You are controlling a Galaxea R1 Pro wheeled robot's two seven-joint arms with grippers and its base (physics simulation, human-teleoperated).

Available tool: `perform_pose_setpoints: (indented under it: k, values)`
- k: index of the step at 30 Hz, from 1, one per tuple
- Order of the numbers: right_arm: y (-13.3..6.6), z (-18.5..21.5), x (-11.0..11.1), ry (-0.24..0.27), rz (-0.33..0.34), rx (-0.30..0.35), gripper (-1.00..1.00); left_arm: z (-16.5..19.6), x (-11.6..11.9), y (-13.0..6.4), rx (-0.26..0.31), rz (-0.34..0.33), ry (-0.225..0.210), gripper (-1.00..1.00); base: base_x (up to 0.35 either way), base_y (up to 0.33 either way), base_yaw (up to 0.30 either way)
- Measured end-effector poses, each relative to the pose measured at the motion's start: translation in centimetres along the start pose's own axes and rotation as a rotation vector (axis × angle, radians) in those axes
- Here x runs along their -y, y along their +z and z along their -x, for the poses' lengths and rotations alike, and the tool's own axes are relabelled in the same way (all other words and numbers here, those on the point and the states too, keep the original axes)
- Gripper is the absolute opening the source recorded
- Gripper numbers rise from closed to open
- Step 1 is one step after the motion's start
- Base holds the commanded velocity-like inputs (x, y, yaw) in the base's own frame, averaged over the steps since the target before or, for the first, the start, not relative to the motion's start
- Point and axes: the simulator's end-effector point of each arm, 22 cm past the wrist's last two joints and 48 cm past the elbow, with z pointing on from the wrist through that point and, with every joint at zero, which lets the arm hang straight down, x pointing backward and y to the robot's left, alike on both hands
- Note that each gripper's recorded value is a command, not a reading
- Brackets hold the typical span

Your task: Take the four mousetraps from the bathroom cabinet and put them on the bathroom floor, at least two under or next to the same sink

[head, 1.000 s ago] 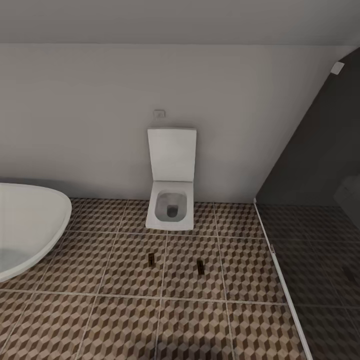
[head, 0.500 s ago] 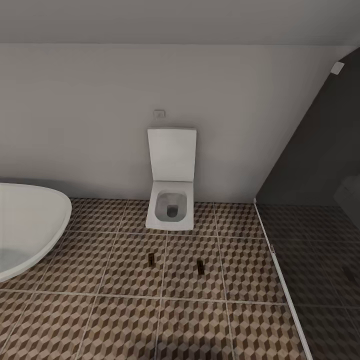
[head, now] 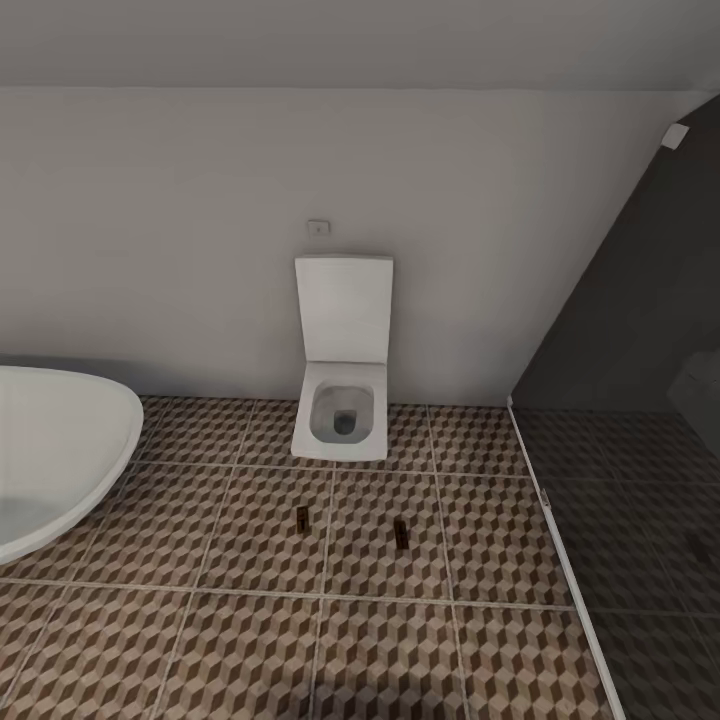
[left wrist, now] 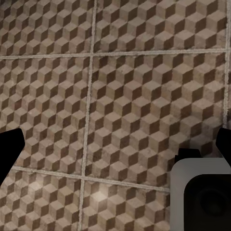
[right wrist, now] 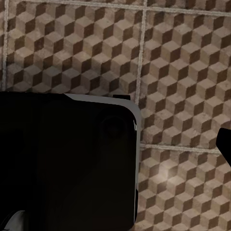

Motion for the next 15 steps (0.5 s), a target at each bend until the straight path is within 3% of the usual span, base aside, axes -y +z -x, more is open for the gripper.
perform_pose_setpoints:
  k: [15]
  values:
    - [0.0,0.0,0.0,0.0,0.0,0.0,1.0,0.0,0.03,0.0,0.0,0.0,0.0,1.0,0.0,0.0,0.0]
